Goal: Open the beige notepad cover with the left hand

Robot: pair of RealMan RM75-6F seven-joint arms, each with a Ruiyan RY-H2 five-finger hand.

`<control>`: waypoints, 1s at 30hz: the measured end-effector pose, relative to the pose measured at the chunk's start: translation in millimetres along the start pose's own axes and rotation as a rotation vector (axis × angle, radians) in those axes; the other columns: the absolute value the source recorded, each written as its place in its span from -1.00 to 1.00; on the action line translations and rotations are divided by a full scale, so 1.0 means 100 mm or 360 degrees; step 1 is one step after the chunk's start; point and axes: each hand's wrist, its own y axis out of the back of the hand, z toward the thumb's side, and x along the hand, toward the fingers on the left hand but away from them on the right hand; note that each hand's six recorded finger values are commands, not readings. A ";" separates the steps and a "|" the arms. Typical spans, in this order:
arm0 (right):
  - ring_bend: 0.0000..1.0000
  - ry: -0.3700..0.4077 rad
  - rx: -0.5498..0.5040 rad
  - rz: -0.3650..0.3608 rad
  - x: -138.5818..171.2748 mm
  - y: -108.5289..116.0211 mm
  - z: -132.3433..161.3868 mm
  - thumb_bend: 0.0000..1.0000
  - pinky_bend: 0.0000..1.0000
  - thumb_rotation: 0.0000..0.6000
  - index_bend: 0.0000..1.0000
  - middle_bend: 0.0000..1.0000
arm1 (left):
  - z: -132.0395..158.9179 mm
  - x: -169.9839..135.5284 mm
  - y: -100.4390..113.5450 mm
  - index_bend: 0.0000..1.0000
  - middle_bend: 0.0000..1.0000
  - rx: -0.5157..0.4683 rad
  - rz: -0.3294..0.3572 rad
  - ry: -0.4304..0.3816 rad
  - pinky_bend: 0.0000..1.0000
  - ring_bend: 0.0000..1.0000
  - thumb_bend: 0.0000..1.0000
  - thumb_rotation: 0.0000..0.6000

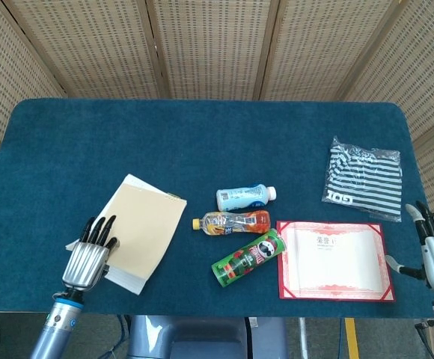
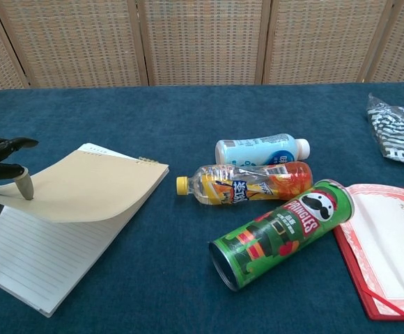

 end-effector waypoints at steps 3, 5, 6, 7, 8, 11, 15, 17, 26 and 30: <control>-1.00 0.0000 0.0003 0.0006 0.00 -0.01 0.00 -0.59 -1.00 1.00 -0.95 -1.00 | -0.03 -0.01 0.00 0.55 -1.00 -0.0001 0.0008 0.0015 -1.00 -1.00 0.39 1.00; -1.00 -0.0003 0.0006 0.0009 0.00 -0.02 0.00 -0.58 -1.00 1.00 -0.95 -1.00 | -0.04 -0.02 0.00 0.55 -1.00 -0.0007 0.0005 0.0019 -1.00 -1.00 0.39 1.00; -1.00 -0.0005 0.0006 0.0010 0.00 -0.02 0.00 -0.58 -1.00 1.00 -0.95 -1.00 | -0.04 -0.03 0.00 0.55 -1.00 -0.0005 0.0002 0.0018 -1.00 -1.00 0.39 1.00; -1.00 -0.0006 0.0006 0.0011 0.00 -0.02 0.00 -0.58 -1.00 1.00 -0.95 -1.00 | -0.05 -0.04 0.00 0.55 -1.00 0.0000 -0.0003 0.0015 -1.00 -1.00 0.39 1.00; -1.00 -0.0006 0.0007 0.0011 0.00 -0.02 0.00 -0.58 -1.00 1.00 -0.95 -1.00 | -0.05 -0.05 0.00 0.55 -1.00 0.0004 -0.0007 0.0012 -1.00 -1.00 0.39 1.00; -1.00 -0.0005 0.0007 0.0009 0.00 -0.02 0.00 -0.58 -1.00 1.00 -0.95 -1.00 | -0.04 -0.10 -0.01 0.55 -1.00 0.0010 -0.0019 0.0005 -1.00 -1.00 0.39 1.00; -1.00 -0.0002 0.0008 0.0008 0.01 -0.01 0.00 -0.59 -1.00 1.00 -0.95 -1.00 | -0.04 -0.17 -0.02 0.55 -1.00 0.0003 -0.0034 -0.0008 -1.00 -1.00 0.39 1.00; -1.00 -0.0001 0.0011 0.0012 0.01 -0.02 0.00 -0.59 -1.00 1.00 -0.95 -1.00 | -0.04 -0.20 -0.03 0.55 -1.00 0.0003 -0.0041 -0.0011 -1.00 -1.00 0.39 1.00; -1.00 0.0000 0.0027 0.0026 0.01 -0.05 0.02 -0.59 -1.00 1.00 -0.95 -1.00 | -0.09 -0.30 -0.06 0.55 -1.00 0.0006 -0.0065 0.0000 -1.00 -1.00 0.39 1.00; -1.00 0.0005 0.0029 0.0028 0.01 -0.06 0.02 -0.59 -1.00 1.00 -0.95 -1.00 | -0.10 -0.31 -0.05 0.55 -1.00 0.0001 -0.0058 0.0003 -1.00 -1.00 0.39 1.00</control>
